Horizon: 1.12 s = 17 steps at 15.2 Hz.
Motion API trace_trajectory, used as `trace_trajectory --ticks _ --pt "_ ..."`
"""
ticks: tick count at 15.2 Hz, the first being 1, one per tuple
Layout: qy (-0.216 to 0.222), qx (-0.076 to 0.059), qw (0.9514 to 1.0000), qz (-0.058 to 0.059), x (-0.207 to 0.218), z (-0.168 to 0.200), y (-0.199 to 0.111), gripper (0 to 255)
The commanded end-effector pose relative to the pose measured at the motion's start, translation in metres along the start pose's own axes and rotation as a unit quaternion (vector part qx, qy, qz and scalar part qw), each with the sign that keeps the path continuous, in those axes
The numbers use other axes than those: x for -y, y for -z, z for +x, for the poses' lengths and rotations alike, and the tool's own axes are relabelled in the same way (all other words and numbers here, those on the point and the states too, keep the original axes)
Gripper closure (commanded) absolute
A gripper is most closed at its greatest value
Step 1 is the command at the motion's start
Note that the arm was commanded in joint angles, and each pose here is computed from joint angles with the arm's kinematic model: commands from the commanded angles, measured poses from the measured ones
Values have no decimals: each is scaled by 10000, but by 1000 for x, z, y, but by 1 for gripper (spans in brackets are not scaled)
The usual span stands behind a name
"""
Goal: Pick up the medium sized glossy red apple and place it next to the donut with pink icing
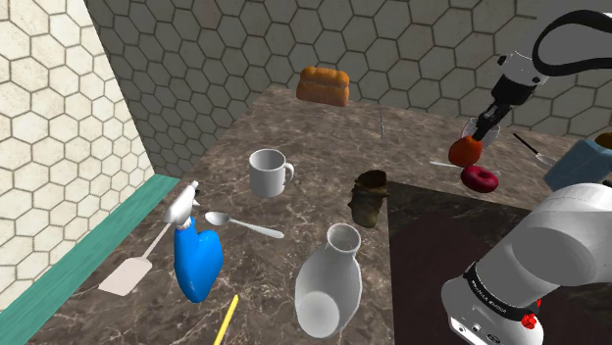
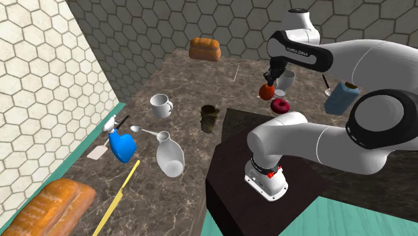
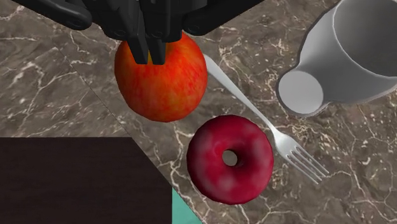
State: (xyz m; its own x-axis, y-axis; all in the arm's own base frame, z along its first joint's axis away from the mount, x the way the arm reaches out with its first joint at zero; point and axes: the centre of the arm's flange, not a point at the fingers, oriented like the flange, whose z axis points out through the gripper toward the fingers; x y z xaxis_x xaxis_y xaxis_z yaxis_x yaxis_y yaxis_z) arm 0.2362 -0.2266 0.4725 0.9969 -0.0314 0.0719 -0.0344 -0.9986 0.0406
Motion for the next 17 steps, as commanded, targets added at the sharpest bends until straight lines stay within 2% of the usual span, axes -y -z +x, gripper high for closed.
trace_trajectory --ticks 1,11,17 --pt "0 -2 10000 0 0 -1 -12 255" --pt "0 -2 10000 0 2 -5 -64 255" --pt "0 -2 10000 0 2 -5 -66 255"
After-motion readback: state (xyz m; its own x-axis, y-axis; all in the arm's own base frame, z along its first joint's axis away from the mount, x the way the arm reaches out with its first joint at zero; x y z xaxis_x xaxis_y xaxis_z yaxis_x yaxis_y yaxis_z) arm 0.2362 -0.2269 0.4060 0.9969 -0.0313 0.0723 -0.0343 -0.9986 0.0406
